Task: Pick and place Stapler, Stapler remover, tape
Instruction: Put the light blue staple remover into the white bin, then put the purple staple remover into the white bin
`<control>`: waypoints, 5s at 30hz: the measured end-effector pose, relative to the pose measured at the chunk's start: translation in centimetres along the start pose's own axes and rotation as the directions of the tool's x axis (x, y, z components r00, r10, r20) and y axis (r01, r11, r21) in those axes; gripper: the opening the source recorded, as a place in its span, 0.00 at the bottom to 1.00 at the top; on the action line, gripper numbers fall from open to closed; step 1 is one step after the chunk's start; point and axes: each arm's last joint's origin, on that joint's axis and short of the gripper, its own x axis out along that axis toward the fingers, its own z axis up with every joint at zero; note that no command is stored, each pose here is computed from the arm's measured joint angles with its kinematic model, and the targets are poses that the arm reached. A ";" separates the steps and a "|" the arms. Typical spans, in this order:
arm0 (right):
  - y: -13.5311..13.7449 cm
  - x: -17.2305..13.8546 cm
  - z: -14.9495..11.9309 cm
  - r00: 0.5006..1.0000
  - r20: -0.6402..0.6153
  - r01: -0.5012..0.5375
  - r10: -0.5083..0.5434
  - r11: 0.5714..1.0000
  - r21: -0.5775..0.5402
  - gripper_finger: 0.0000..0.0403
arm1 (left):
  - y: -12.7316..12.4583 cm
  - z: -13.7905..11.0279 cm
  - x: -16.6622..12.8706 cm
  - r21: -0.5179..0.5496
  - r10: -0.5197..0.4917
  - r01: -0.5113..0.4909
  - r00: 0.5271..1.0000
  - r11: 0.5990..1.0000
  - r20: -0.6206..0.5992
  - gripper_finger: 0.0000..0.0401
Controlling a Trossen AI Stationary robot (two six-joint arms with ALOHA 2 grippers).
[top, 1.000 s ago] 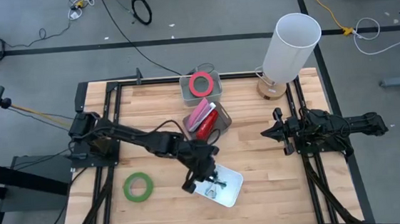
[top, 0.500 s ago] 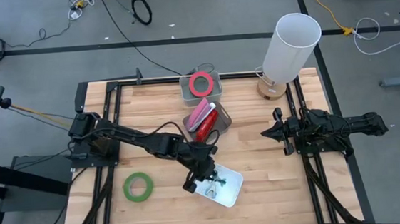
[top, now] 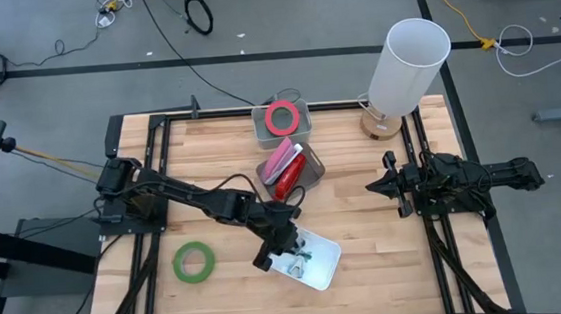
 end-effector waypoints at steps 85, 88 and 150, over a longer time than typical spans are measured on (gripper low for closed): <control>0.0 0.0 0.0 1.000 0.000 0.000 0.000 1.000 0.000 0.00 | 3.5 -6.4 -9.8 -0.652 0.181 -0.748 0.663 0.124 -0.726 0.61; 0.0 0.0 0.0 1.000 0.000 0.000 0.000 1.000 0.000 0.00 | 3.7 -6.8 -9.5 -0.660 0.137 -0.750 0.659 0.043 -0.740 0.66; 0.0 0.0 0.0 1.000 0.003 0.000 0.000 1.000 0.000 0.00 | 3.6 -15.1 -5.9 -0.694 -0.005 -0.701 0.704 -0.164 -0.710 0.74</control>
